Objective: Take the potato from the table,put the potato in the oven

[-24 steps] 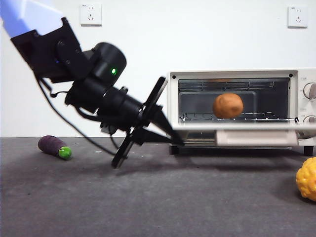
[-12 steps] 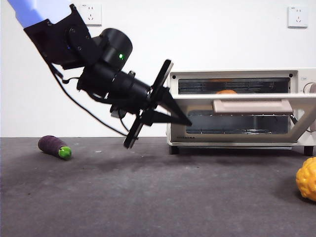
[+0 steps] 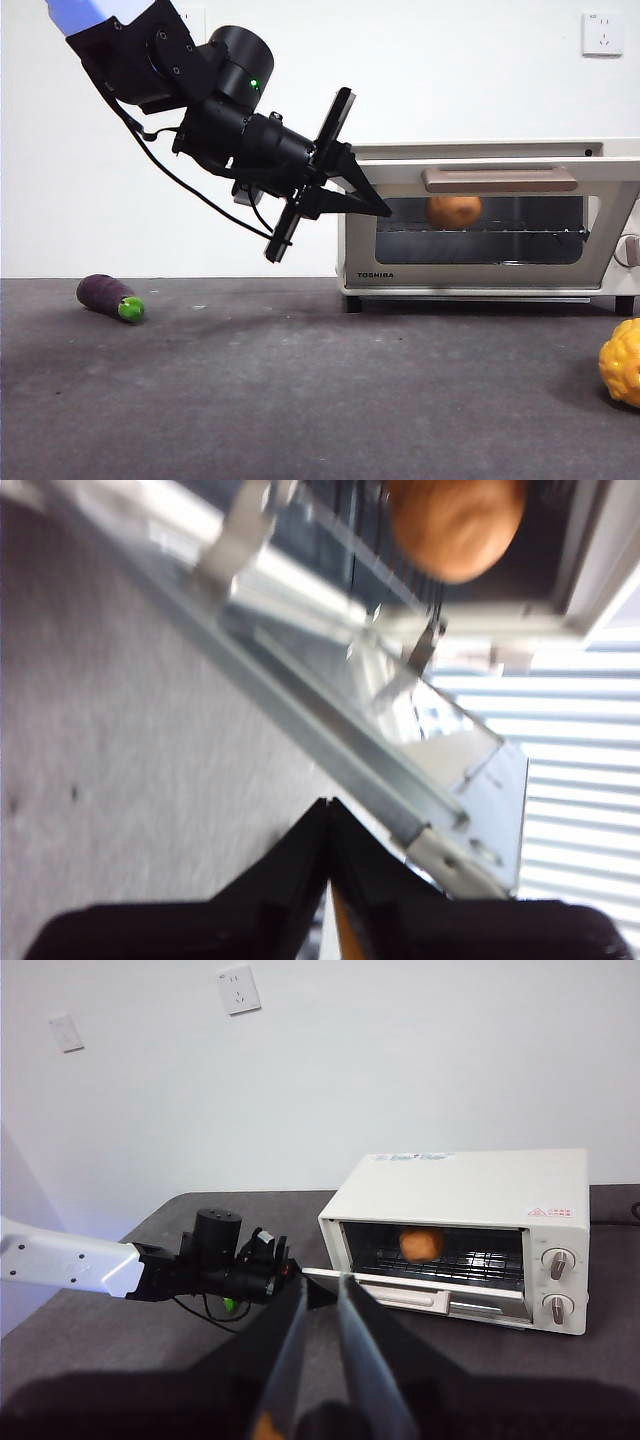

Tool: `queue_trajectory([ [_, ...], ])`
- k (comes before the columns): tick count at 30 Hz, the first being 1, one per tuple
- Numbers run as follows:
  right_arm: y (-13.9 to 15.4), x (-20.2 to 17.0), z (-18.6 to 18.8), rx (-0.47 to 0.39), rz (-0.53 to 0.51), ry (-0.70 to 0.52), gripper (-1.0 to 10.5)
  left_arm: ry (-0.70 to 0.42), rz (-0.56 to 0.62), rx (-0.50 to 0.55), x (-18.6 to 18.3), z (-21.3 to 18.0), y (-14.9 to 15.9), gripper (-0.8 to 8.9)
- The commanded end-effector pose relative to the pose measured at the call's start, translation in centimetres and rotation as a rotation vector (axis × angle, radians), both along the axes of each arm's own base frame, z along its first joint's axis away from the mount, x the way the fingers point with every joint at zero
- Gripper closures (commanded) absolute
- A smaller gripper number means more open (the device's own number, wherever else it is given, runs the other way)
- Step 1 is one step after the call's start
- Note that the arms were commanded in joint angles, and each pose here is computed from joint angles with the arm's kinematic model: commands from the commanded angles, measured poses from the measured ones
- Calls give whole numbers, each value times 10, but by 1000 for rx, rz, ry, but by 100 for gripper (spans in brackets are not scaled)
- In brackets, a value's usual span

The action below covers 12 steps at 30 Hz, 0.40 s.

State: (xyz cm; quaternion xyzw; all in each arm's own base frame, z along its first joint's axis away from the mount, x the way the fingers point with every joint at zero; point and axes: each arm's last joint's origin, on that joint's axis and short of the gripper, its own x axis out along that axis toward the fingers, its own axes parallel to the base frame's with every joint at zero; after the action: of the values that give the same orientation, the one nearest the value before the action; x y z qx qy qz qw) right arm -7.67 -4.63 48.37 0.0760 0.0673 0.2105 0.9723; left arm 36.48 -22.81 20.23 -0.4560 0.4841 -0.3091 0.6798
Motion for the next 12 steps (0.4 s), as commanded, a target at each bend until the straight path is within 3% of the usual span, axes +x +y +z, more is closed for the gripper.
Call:
queue_trajectory([
  [1,0,1,-3,-19,-1,22,886,7,39,0,6,-1,4,822],
  [12,0,1,-3,-20,-2,22,886,-30,126,-29,22,20,14,822],
])
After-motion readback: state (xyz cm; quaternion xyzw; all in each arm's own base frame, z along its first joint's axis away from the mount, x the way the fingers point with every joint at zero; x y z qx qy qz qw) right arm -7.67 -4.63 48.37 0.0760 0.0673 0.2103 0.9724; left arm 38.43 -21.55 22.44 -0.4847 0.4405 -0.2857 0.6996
